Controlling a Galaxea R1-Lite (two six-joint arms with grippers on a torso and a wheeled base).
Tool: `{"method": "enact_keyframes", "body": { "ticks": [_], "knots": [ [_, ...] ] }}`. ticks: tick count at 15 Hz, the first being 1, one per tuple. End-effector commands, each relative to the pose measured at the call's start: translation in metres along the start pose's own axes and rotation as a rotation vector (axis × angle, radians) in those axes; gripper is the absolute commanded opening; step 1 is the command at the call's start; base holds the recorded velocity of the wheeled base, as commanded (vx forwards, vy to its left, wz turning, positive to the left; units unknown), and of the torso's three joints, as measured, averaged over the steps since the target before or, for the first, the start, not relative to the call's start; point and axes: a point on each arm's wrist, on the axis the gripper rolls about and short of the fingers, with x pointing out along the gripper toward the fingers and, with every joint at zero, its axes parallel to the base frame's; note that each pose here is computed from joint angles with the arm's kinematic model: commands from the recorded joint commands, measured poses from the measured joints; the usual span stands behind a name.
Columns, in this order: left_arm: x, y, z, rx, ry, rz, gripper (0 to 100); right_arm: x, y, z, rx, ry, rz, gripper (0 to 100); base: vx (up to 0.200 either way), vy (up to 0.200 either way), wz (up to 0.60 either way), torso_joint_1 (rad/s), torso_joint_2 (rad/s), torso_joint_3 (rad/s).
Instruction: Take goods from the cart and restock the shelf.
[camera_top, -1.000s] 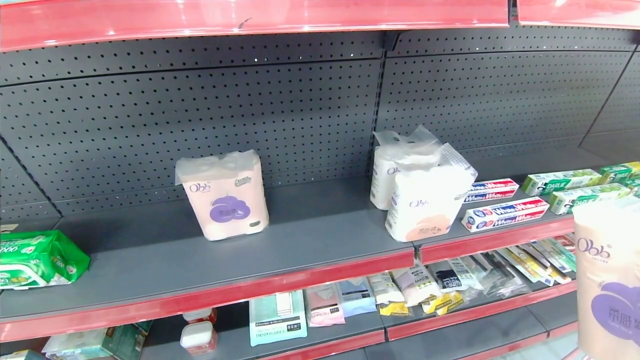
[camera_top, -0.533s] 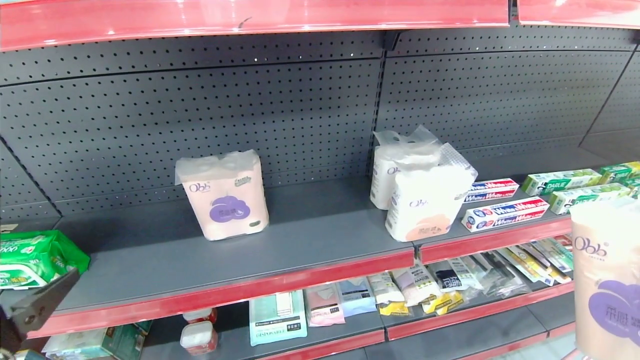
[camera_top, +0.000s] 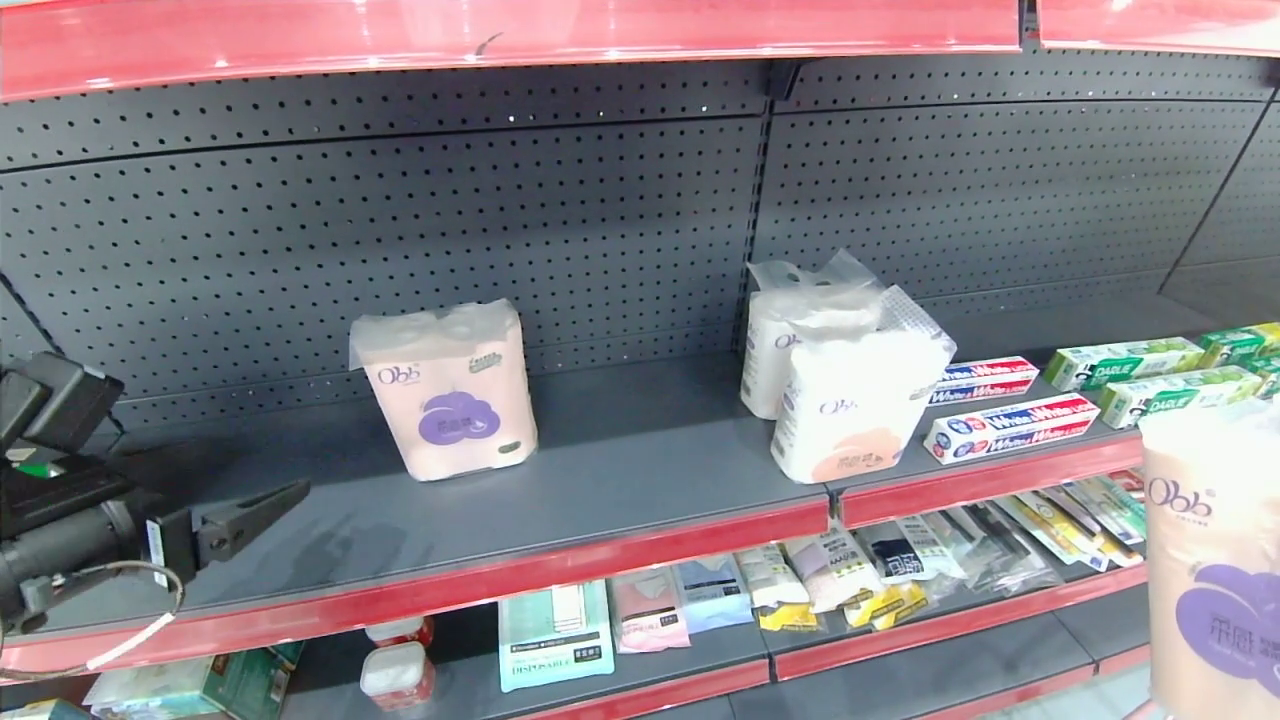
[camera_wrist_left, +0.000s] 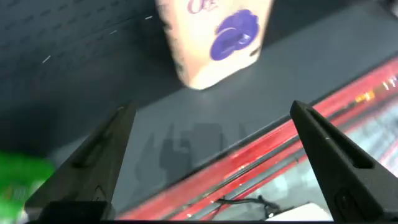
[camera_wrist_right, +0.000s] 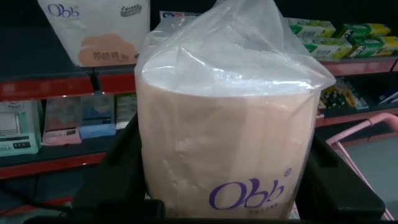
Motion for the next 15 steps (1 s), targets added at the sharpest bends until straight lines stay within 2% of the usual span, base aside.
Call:
{"method": "enact_keyframes", "body": {
  "ticks": [1, 4, 7, 11, 13, 15],
  "knots": [
    [0.024, 0.026, -0.006, -0.014, 0.037, -0.027, 100, 0.002, -0.001, 0.000, -0.001, 0.011, -0.009, 0, 0.000, 0.000, 0.00, 0.000, 0.00, 0.000],
    [0.044, 0.044, 0.000, -0.017, 0.026, -0.055, 100, 0.004, -0.001, 0.001, 0.001, 0.022, -0.017, 0, 0.000, 0.000, 0.00, 0.000, 0.00, 0.000],
    [0.055, 0.051, 0.000, 0.026, 0.034, -0.063, 100, 0.006, -0.002, 0.000, 0.003, 0.031, -0.024, 0, 0.000, 0.000, 0.00, 0.000, 0.00, 0.000],
    [0.069, 0.061, 0.004, 0.030, 0.023, -0.087, 100, 0.009, -0.002, 0.000, 0.002, 0.045, -0.022, 0, 0.000, 0.000, 0.00, 0.000, 0.00, 0.000],
    [0.075, 0.065, 0.004, 0.028, 0.013, -0.126, 100, 0.010, -0.002, 0.000, 0.002, 0.048, -0.022, 0, 0.000, 0.000, 0.00, 0.000, 0.00, 0.000],
    [0.082, 0.064, 0.001, 0.030, -0.010, -0.234, 100, 0.011, -0.001, -0.001, 0.002, 0.056, -0.020, 0, 0.000, 0.000, 0.00, 0.000, 0.00, 0.000]
  ]
}}
